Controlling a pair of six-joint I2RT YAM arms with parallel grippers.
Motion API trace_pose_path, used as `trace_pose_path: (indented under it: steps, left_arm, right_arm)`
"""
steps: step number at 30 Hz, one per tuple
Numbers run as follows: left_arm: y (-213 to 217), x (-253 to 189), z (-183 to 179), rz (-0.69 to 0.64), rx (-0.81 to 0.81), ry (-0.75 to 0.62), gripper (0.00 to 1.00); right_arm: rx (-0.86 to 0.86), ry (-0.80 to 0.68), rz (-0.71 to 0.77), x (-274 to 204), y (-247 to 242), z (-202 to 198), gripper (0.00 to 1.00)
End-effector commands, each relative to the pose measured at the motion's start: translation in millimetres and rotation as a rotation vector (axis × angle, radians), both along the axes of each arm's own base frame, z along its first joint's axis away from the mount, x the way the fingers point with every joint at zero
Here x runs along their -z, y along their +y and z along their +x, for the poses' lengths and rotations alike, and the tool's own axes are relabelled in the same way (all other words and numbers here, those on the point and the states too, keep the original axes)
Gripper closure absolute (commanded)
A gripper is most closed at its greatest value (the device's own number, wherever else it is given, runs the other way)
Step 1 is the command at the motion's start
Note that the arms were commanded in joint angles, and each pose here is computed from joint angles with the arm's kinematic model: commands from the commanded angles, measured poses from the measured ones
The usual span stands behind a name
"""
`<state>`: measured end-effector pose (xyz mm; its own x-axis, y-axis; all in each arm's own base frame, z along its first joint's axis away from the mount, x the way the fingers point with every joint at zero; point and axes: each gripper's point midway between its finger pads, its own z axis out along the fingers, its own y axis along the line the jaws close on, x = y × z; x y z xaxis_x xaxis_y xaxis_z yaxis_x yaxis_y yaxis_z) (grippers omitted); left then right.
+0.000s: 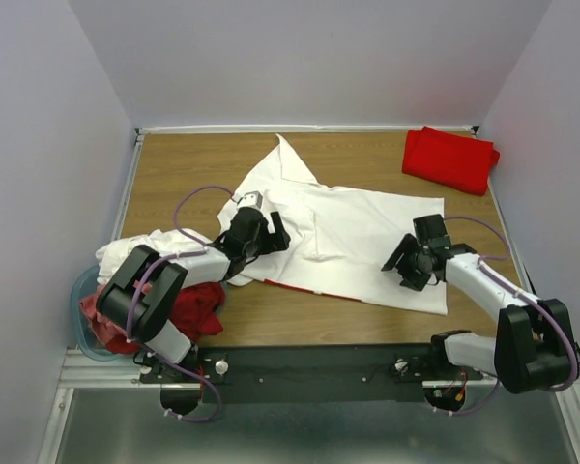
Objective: Fold and stack the t-shirts
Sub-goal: Fold the tshirt
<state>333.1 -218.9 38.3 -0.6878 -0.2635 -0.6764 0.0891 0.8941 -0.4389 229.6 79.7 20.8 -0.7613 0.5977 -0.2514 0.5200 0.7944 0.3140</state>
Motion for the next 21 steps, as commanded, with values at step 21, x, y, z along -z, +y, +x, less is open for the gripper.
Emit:
trace_pose_path:
  steps: [21]
  left_arm:
    - [1,-90,20,0.157,0.005,-0.026,0.02]
  right_arm:
    - [0.0,-0.075,-0.147,-102,-25,49,0.23]
